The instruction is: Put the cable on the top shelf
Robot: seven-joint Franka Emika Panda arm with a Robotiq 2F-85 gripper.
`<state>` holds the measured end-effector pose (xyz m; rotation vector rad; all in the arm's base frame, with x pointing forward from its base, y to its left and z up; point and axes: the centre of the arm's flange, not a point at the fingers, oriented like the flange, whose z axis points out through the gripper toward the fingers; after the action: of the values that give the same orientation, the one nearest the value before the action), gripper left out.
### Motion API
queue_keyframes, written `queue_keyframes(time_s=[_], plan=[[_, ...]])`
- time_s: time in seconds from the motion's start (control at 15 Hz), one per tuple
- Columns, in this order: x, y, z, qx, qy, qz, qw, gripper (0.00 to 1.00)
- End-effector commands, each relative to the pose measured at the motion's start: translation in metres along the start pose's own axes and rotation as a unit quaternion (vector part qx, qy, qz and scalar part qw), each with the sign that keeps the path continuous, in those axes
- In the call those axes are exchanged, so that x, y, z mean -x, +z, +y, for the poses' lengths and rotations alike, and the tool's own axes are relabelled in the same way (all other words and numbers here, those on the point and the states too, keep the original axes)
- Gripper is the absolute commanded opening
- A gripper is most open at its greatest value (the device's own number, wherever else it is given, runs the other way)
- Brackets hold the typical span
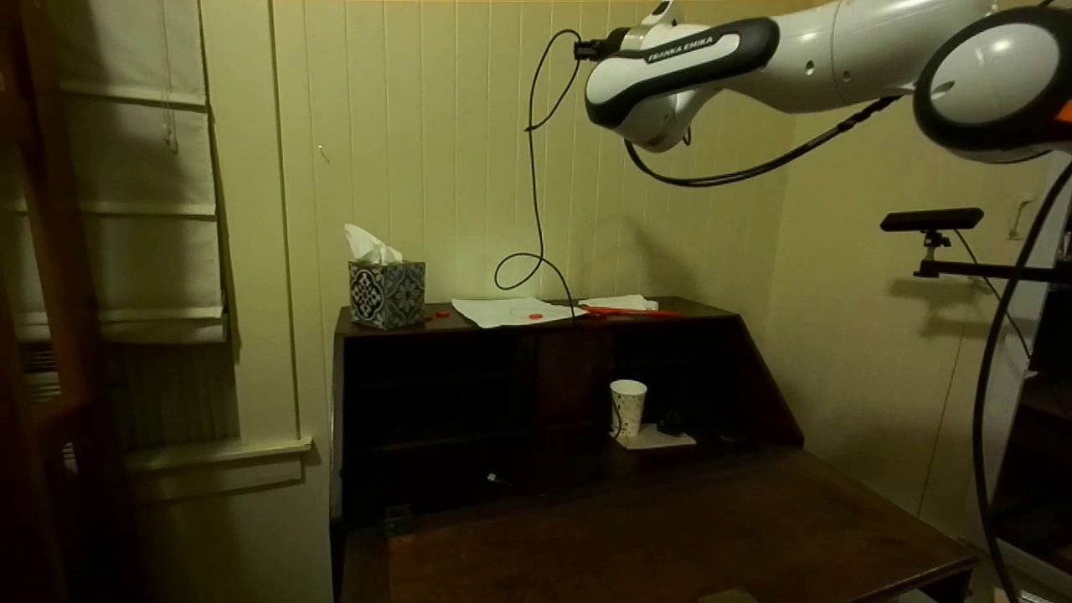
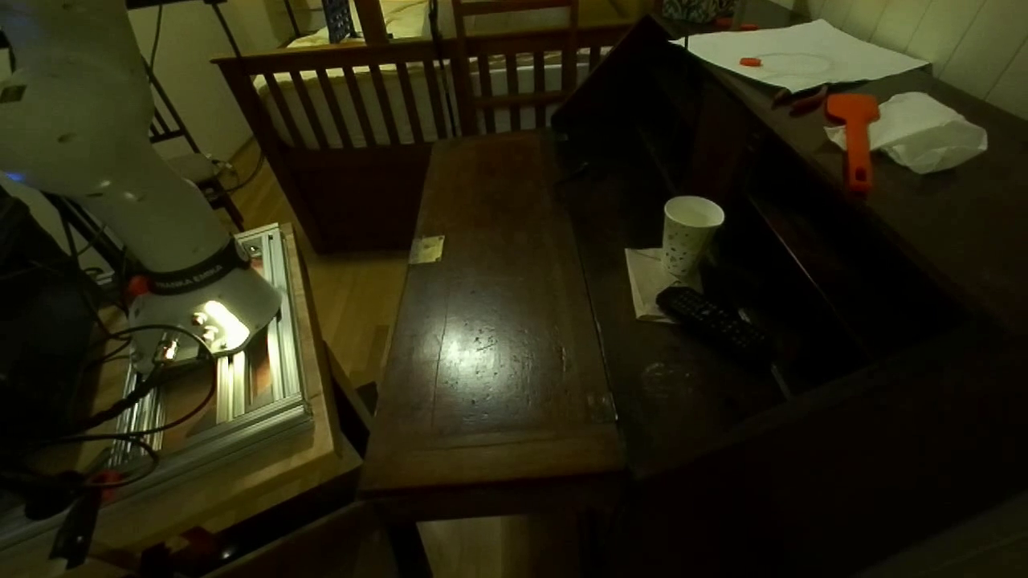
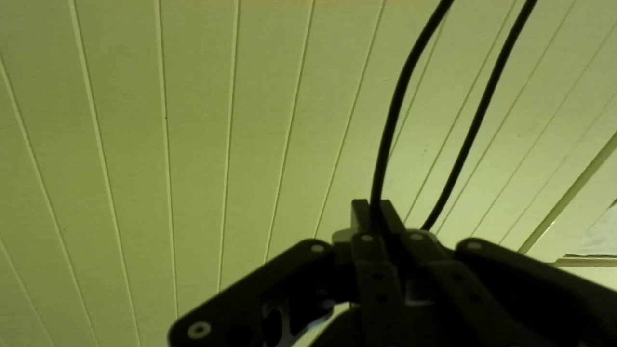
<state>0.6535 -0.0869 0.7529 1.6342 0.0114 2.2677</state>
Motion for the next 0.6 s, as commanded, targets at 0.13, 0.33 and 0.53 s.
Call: queue_keyframes(time_s=[0.13,0.33,0.53], plan=[[0.092,0.034,-0.036,0.018,-0.056,0.064,0.9962,0.03],[0.138,0.03,-0.04,0.01,-0.071,0.034,0.9968,0.03],[0.167,0.026,-0.036,0.008,-0.086,-0.011,0.9962,0.04]])
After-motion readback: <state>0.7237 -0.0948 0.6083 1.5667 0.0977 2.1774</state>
